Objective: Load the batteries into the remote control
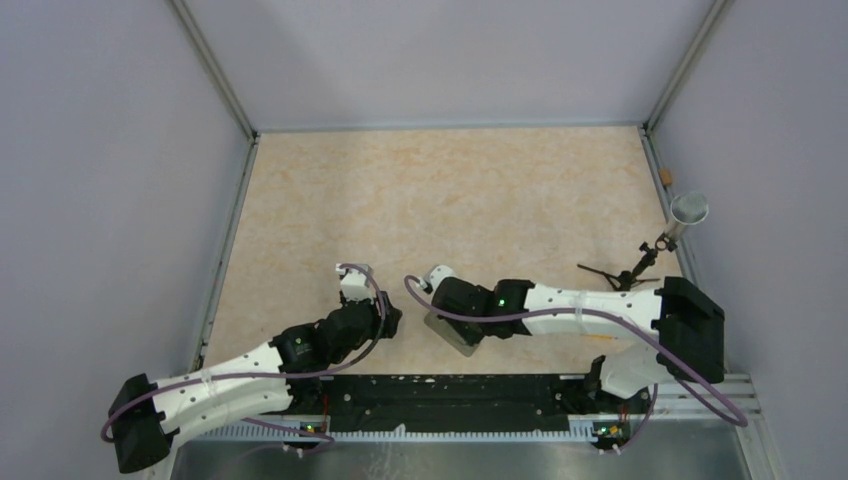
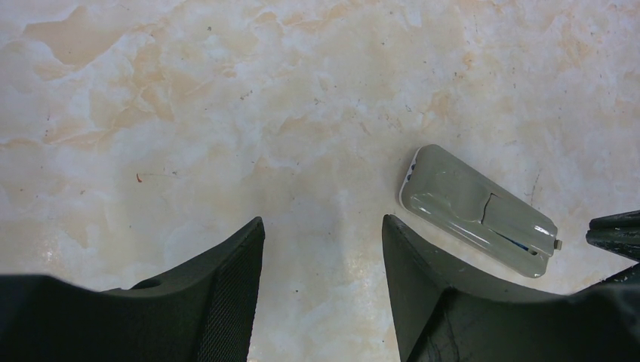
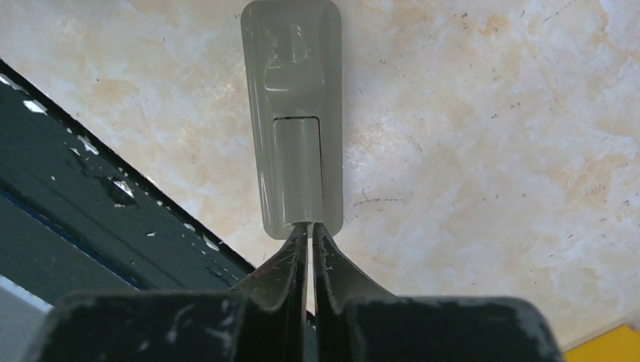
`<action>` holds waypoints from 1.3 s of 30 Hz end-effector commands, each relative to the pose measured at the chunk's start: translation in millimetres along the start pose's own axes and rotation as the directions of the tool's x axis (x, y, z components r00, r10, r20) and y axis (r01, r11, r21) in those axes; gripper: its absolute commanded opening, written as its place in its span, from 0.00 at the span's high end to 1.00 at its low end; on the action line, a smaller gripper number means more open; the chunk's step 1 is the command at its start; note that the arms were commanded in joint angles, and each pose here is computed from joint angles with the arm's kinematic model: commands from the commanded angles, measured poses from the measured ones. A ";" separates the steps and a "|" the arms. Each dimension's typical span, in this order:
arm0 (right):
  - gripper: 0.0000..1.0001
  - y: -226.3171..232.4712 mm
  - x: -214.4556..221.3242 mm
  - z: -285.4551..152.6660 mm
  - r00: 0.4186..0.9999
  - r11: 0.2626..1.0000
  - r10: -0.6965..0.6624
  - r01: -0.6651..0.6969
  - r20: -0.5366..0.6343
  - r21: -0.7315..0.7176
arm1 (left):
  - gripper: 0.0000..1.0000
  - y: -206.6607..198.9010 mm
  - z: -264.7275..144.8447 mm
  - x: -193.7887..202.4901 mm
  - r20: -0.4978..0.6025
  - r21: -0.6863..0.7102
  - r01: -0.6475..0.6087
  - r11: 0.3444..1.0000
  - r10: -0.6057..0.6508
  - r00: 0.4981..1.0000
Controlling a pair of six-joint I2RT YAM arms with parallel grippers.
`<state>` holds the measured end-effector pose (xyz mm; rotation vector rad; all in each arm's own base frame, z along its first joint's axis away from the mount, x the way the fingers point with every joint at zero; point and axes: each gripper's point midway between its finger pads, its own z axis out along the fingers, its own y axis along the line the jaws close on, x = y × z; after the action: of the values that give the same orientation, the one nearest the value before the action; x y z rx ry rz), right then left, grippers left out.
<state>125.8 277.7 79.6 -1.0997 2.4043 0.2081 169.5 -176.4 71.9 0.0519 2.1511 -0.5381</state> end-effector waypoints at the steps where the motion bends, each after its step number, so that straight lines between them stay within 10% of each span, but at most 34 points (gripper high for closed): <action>1: 1.00 2.7 -8.6 0.3 0.998 0.998 0.053 -0.052 0.043 -0.024 | 0.40 -9.6 0.3 -11.8 0.031 0.026 0.011 1.000 -0.012 0.999; 39: 1.00 0.6 -2.6 17.8 0.996 0.997 0.078 -0.076 0.039 -0.033 | 0.40 -10.4 0.8 -11.4 0.028 0.028 0.010 1.000 -0.010 1.000</action>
<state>124.6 286.5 44.3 -1.0737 2.4486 0.2845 168.7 -177.2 69.5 0.0615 2.1608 -0.5349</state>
